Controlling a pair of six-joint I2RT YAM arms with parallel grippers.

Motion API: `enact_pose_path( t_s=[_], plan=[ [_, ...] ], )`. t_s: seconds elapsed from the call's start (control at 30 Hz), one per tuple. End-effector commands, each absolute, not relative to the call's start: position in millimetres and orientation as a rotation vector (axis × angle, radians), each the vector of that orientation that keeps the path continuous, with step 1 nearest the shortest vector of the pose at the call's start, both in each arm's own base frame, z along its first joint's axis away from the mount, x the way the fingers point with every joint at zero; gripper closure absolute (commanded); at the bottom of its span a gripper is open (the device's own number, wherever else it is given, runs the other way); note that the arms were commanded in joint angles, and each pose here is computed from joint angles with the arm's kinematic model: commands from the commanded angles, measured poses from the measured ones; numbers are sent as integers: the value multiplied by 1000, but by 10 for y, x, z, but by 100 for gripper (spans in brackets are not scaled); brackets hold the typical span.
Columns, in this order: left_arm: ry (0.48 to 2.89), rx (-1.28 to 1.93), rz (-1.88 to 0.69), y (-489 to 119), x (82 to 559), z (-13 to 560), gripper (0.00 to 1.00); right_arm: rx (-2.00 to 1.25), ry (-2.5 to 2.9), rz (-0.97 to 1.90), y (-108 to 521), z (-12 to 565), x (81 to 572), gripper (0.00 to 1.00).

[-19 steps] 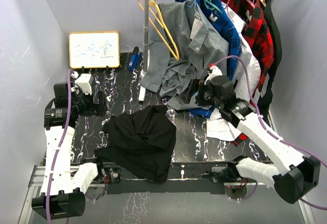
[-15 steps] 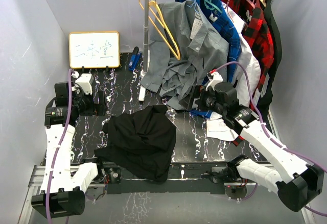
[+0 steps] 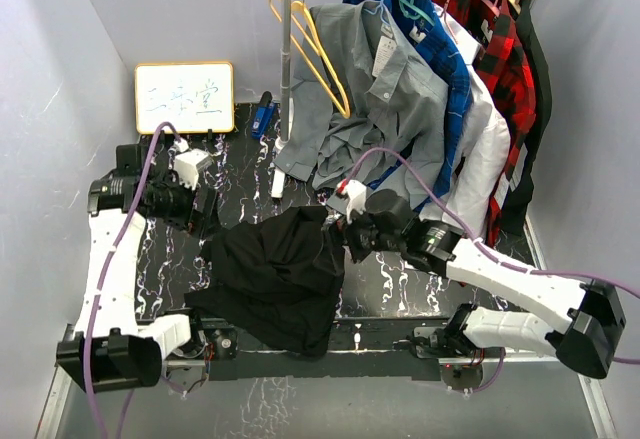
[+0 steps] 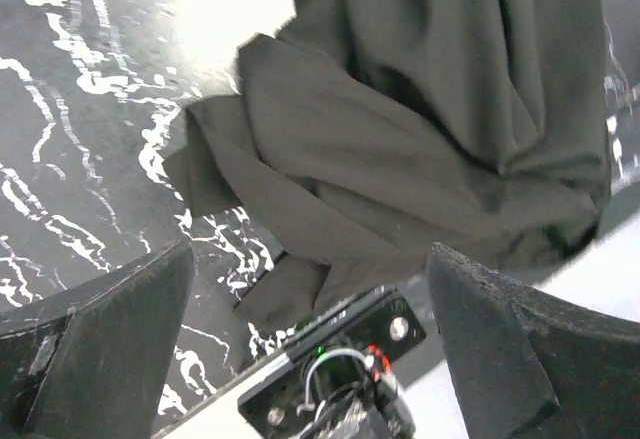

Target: Place the shirt on the hanger

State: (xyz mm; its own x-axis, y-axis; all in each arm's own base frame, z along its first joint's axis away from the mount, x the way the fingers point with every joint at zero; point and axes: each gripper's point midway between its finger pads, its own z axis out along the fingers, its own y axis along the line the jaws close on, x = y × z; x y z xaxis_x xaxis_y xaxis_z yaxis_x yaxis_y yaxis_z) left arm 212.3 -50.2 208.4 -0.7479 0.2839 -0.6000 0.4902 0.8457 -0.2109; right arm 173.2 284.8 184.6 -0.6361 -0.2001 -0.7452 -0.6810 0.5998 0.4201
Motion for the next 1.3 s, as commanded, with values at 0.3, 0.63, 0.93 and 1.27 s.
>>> enact_pose_path(
  t_s=[0.3,0.63,0.93,1.27],
  plan=[
    [2495,1210,-588,-911,1399,1707,2,-1010,1991,870,3671,1745,1486,2],
    [2447,1223,-381,-708,1452,1640,2,-1109,2001,644,4008,1367,1552,35],
    [2401,1210,-400,-775,1534,1894,2,-906,1933,549,3661,1961,2391,100],
    [2405,1306,-376,-763,1732,1910,2,-596,2074,348,2883,1653,3672,100]
  ],
)
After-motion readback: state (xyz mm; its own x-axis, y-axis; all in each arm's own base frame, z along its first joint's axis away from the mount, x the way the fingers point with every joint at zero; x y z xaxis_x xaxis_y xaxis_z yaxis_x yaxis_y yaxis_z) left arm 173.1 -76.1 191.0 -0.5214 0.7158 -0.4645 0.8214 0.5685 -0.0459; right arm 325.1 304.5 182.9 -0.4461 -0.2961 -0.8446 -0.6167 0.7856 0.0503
